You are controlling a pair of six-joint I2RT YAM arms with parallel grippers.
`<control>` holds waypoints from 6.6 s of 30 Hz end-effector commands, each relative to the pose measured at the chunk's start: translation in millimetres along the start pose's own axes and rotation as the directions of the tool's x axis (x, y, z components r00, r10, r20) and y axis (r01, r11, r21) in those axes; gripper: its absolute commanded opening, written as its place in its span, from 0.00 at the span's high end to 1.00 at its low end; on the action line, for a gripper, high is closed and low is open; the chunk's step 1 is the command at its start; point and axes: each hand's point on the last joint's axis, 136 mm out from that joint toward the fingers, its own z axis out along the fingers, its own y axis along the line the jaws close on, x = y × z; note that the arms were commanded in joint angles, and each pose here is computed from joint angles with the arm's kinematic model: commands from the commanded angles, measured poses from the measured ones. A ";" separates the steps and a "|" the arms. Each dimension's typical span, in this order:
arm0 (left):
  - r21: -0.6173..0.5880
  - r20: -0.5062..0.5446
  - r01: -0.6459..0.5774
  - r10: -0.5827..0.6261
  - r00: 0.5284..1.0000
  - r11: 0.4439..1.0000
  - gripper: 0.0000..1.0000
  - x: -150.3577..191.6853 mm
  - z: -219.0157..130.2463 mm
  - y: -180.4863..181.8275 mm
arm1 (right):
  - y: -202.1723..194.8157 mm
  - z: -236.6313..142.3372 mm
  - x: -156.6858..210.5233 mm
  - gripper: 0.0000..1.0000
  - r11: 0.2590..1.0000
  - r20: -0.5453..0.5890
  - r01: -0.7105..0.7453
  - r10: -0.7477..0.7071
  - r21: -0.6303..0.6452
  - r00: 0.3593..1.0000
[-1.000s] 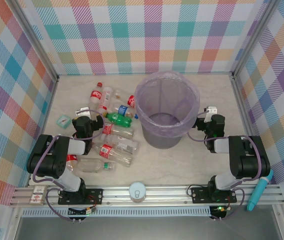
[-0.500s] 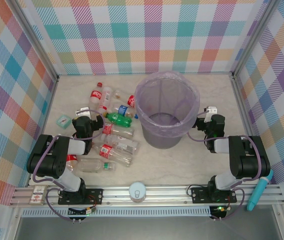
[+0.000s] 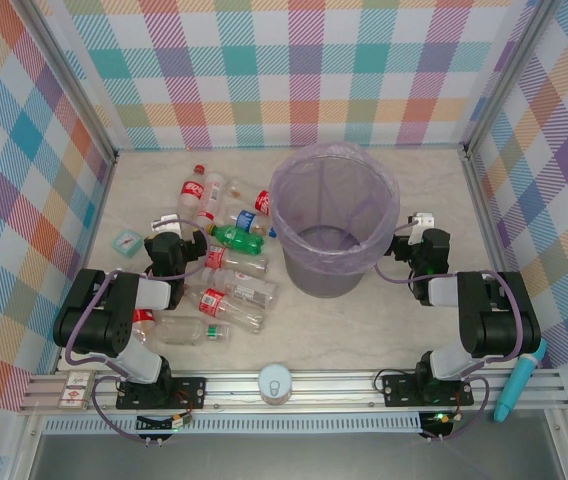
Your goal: Put the plastic bottles in the bin
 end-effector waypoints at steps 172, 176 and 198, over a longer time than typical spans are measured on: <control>-0.334 -0.550 0.102 -0.281 0.786 0.937 0.10 -19.2 -149.5 71.6 | 182.6 -113.2 -232.8 0.56 0.829 -0.144 0.031 -0.134 -0.558 0.980; -0.516 -0.496 0.098 -0.390 0.775 0.851 0.00 -5.2 -151.1 121.1 | 181.5 -101.4 -216.5 0.53 0.840 -0.194 -0.002 -0.123 -0.543 0.973; -0.584 -0.516 0.122 -0.482 0.708 0.803 0.03 33.7 -106.0 143.1 | 186.5 -105.8 -201.8 0.16 0.821 -0.237 -0.042 -0.116 -0.570 0.965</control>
